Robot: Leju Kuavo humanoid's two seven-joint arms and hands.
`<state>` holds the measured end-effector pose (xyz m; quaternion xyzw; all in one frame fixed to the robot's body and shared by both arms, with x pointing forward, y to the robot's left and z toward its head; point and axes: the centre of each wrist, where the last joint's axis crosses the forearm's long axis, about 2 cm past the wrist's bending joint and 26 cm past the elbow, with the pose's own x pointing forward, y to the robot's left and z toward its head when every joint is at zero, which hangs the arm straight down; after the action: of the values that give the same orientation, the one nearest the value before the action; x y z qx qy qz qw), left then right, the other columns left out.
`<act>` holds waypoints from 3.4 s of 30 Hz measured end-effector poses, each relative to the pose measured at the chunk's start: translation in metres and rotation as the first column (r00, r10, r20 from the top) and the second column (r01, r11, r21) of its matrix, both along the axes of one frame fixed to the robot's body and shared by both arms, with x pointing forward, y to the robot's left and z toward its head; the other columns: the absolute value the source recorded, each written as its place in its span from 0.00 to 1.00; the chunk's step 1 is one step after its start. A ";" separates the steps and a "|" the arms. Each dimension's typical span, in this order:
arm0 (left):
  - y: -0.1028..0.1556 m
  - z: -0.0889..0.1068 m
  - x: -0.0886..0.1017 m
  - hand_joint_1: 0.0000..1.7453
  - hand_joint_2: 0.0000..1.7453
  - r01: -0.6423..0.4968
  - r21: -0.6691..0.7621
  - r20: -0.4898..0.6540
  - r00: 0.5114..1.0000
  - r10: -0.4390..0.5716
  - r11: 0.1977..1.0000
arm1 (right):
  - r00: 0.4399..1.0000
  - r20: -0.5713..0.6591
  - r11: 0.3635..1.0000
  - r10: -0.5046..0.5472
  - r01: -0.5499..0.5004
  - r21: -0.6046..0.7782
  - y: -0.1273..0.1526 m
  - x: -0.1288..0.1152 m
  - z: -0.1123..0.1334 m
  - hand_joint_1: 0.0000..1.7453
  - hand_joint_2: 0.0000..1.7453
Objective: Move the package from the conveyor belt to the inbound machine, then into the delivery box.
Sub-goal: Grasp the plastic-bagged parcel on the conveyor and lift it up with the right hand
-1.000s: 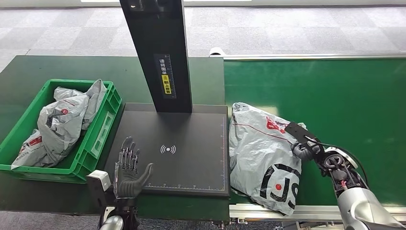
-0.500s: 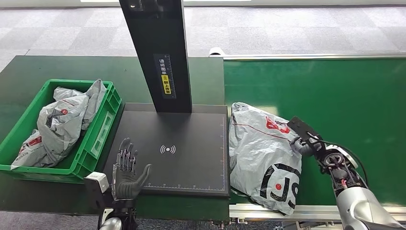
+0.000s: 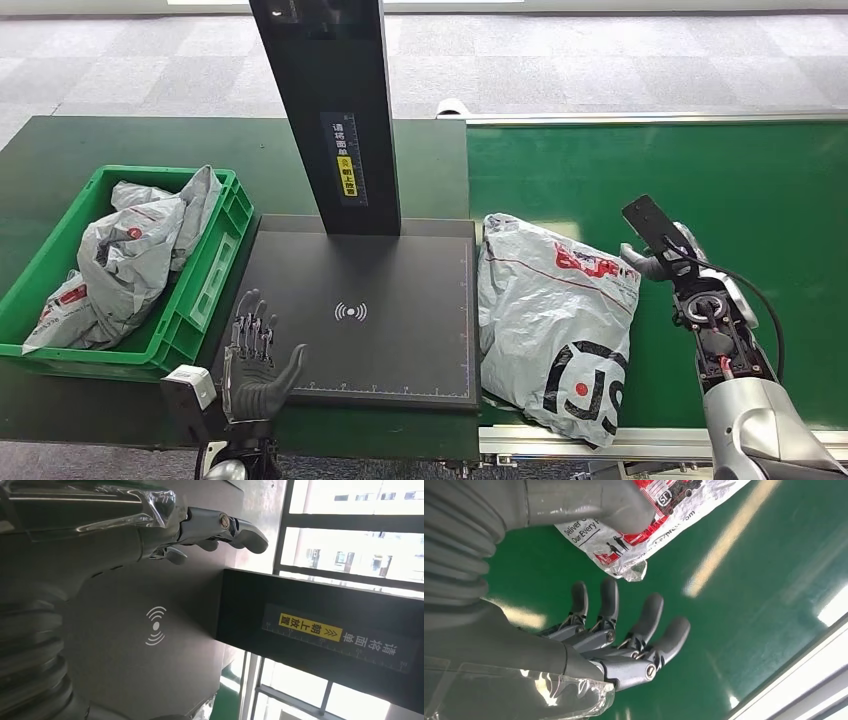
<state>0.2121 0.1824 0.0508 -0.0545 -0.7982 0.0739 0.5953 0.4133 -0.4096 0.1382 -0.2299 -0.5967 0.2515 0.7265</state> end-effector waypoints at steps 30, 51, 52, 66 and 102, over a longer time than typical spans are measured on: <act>-0.008 0.004 0.005 0.00 1.00 0.041 -0.015 0.008 0.999 -0.041 0.999 | 0.968 -0.226 0.995 0.104 -0.100 0.029 0.054 -0.013 -0.043 0.00 0.00; -0.024 0.007 0.026 0.00 1.00 0.130 -0.016 -0.009 0.991 -0.130 0.991 | 0.825 -0.522 0.975 0.216 -0.155 0.157 0.103 -0.025 -0.065 1.00 1.00; -0.025 0.007 0.026 0.00 1.00 0.130 -0.016 -0.009 0.991 -0.130 0.991 | 0.824 -0.523 0.975 0.216 -0.155 0.158 0.103 -0.025 -0.065 1.00 1.00; -0.024 0.006 0.024 0.00 1.00 0.123 -0.014 -0.019 0.992 -0.123 0.992 | 0.836 -0.500 0.971 0.227 -0.156 0.180 0.104 -0.027 -0.068 1.00 1.00; -0.001 0.001 0.002 0.00 1.00 0.018 -0.010 0.002 1.000 -0.018 1.000 | 0.519 0.780 0.926 -0.349 0.066 0.371 -0.005 -0.126 0.079 1.00 1.00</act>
<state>0.2138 0.1818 0.0521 -0.0646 -0.7978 0.0728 0.5950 0.2871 -0.4149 0.2170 -0.2808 -0.8674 -0.0699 0.4049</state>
